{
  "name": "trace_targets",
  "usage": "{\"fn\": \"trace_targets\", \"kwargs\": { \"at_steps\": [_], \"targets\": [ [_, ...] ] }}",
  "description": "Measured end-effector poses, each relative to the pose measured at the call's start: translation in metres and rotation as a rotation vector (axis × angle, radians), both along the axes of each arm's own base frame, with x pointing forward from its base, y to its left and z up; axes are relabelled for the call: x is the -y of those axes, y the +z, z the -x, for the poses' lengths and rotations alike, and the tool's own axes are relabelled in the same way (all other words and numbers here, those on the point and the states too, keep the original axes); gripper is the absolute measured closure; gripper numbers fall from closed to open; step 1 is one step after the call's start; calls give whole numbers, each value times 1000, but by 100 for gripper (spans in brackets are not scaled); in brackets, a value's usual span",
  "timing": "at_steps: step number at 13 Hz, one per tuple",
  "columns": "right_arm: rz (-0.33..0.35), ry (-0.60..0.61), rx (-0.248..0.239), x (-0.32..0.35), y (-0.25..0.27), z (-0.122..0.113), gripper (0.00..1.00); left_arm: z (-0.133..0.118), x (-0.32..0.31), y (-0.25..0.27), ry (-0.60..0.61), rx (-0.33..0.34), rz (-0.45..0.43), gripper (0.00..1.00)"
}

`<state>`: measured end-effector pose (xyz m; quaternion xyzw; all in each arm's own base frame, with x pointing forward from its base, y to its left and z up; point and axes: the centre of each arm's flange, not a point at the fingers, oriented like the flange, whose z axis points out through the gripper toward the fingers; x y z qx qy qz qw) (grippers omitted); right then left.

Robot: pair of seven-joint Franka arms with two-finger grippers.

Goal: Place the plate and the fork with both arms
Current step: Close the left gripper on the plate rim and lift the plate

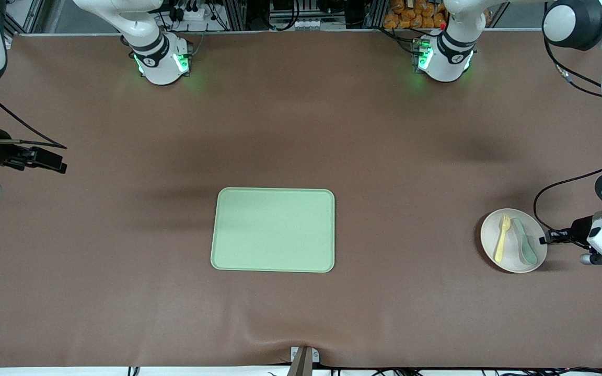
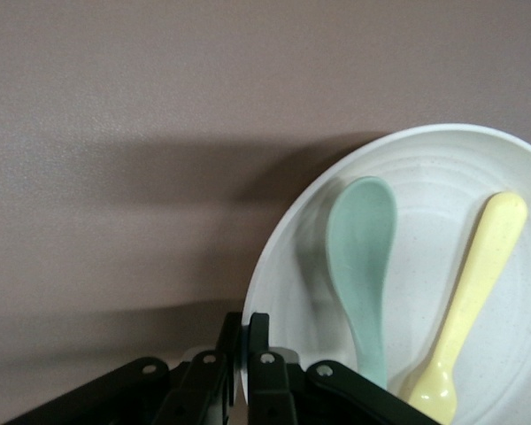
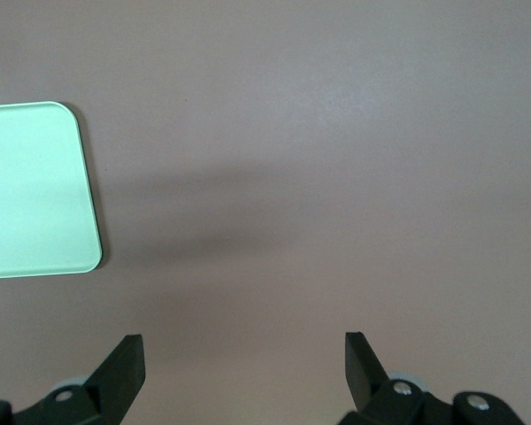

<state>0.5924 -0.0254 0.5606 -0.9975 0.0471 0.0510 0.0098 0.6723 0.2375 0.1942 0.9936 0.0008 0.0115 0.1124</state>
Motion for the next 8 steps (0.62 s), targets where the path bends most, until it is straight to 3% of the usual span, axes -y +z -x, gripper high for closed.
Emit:
{"fn": "trace_targets", "kwargs": {
  "at_steps": [8],
  "targets": [
    [0,1,-2,0,-1,0,0,-8,12,7,-13,13,23,96]
  ]
}}
